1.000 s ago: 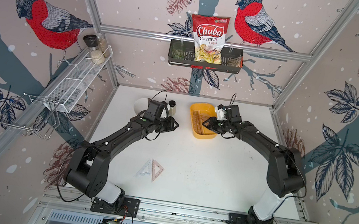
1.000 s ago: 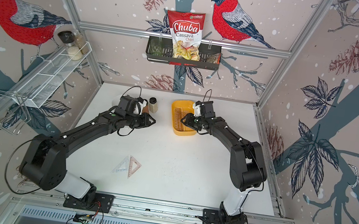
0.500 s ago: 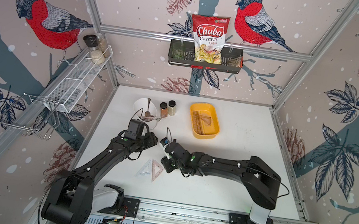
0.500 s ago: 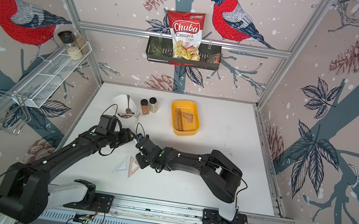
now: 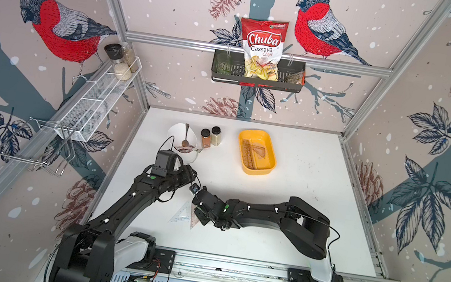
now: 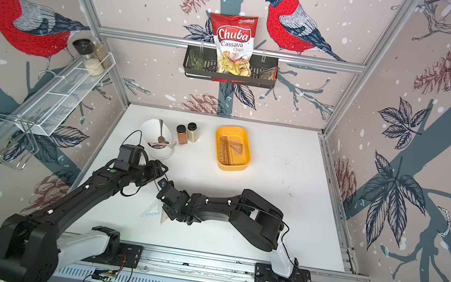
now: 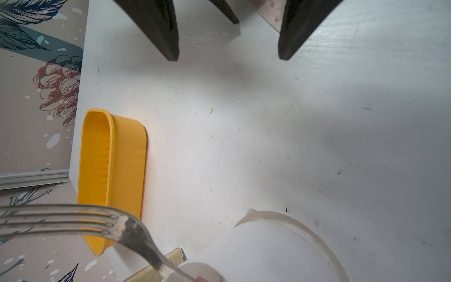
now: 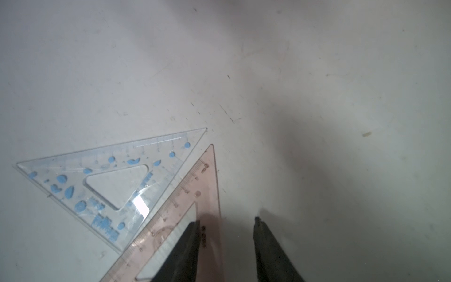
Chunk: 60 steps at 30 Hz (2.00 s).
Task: Put the scattered rulers into the storage box
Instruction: Move the ruler to the center of the board.
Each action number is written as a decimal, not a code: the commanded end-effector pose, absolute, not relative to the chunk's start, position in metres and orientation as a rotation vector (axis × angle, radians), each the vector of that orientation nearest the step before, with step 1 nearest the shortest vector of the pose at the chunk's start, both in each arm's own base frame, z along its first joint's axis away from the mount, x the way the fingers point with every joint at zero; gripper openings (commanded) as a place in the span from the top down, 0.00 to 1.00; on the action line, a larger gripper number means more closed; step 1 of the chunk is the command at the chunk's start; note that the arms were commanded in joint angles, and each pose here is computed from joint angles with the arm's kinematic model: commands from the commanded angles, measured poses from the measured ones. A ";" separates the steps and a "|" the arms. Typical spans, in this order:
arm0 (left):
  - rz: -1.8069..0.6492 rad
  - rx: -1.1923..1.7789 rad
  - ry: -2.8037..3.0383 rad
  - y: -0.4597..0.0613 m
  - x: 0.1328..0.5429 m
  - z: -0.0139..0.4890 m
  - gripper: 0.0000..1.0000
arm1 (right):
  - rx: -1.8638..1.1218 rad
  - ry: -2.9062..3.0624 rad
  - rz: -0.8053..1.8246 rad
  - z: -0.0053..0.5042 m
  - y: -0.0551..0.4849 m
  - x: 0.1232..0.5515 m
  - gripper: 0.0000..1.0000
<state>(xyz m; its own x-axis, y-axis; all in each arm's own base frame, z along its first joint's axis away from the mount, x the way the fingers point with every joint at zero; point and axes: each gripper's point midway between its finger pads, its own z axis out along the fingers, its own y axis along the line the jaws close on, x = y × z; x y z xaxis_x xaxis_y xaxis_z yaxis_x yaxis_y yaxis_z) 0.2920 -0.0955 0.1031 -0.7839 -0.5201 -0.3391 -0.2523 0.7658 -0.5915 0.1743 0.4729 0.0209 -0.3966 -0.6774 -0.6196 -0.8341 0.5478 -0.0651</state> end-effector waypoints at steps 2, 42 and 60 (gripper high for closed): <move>-0.748 -0.551 2.478 -0.099 0.291 0.101 0.31 | -1.203 2.196 0.254 0.010 0.462 0.179 0.60; -0.845 -0.218 2.721 -0.195 0.216 0.048 0.46 | -0.612 2.320 1.199 0.077 0.346 0.208 0.83; -0.835 -0.185 2.801 -0.204 0.199 0.031 0.47 | -0.652 2.435 1.163 0.027 0.356 0.207 0.87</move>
